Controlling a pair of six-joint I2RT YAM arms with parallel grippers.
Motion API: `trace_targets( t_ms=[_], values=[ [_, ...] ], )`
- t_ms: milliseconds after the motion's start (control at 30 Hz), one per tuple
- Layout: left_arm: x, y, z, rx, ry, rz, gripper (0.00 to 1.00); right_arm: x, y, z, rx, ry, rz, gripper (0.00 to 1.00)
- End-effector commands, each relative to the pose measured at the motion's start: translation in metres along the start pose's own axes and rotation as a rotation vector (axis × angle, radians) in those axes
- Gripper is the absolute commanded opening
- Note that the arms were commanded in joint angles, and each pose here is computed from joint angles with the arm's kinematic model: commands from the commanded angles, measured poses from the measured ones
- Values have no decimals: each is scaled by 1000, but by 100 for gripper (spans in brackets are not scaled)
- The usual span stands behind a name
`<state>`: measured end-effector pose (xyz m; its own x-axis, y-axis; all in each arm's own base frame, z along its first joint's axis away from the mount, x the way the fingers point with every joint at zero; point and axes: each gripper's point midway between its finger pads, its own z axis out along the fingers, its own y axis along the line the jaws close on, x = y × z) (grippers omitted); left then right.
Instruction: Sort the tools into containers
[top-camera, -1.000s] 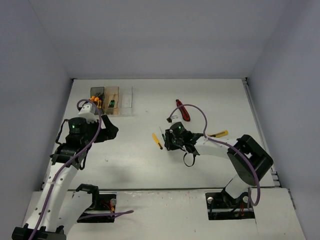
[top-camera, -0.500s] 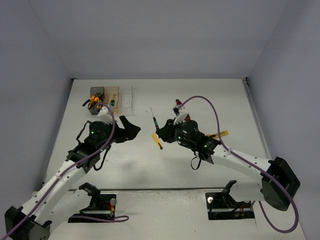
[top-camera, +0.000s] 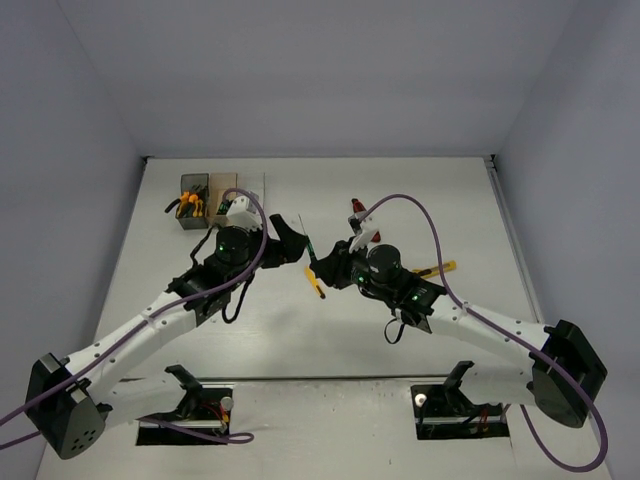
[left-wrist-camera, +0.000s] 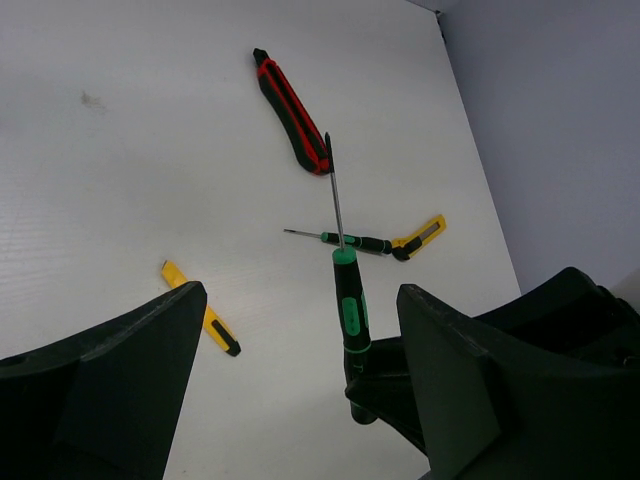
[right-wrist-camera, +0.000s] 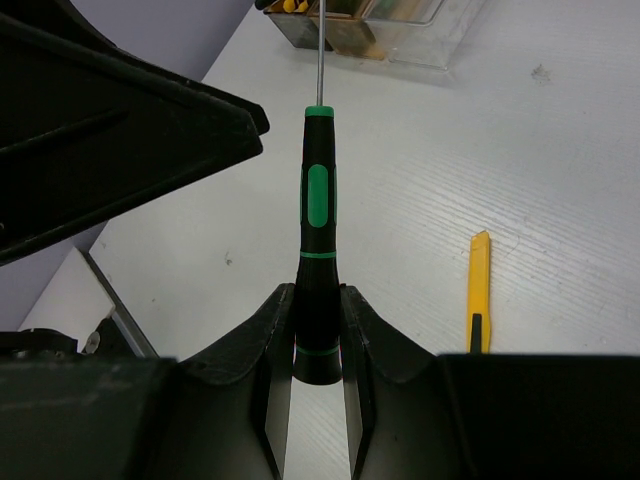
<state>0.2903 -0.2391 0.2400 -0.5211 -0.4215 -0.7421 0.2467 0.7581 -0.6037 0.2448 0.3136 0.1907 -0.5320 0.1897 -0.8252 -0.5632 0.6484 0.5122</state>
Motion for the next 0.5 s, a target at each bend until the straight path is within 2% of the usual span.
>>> trace_targets(
  t_ms=[0,200,300,400,467],
  values=[
    [-33,-36,6,85,-103,-22,74,-35,28,-6,-97,-121,10,0],
    [-18,-39,16,88,-60,-11,63,-37,33,-7,-118,-125,12,0],
    [-12,-43,19,97,-40,-6,47,-40,34,-9,-119,-134,7,0],
    [-12,-44,20,99,-35,-5,38,-42,34,-10,-116,-142,5,0],
    [-12,-46,20,103,-34,-2,23,-42,33,-9,-112,-143,4,3]
  ],
)
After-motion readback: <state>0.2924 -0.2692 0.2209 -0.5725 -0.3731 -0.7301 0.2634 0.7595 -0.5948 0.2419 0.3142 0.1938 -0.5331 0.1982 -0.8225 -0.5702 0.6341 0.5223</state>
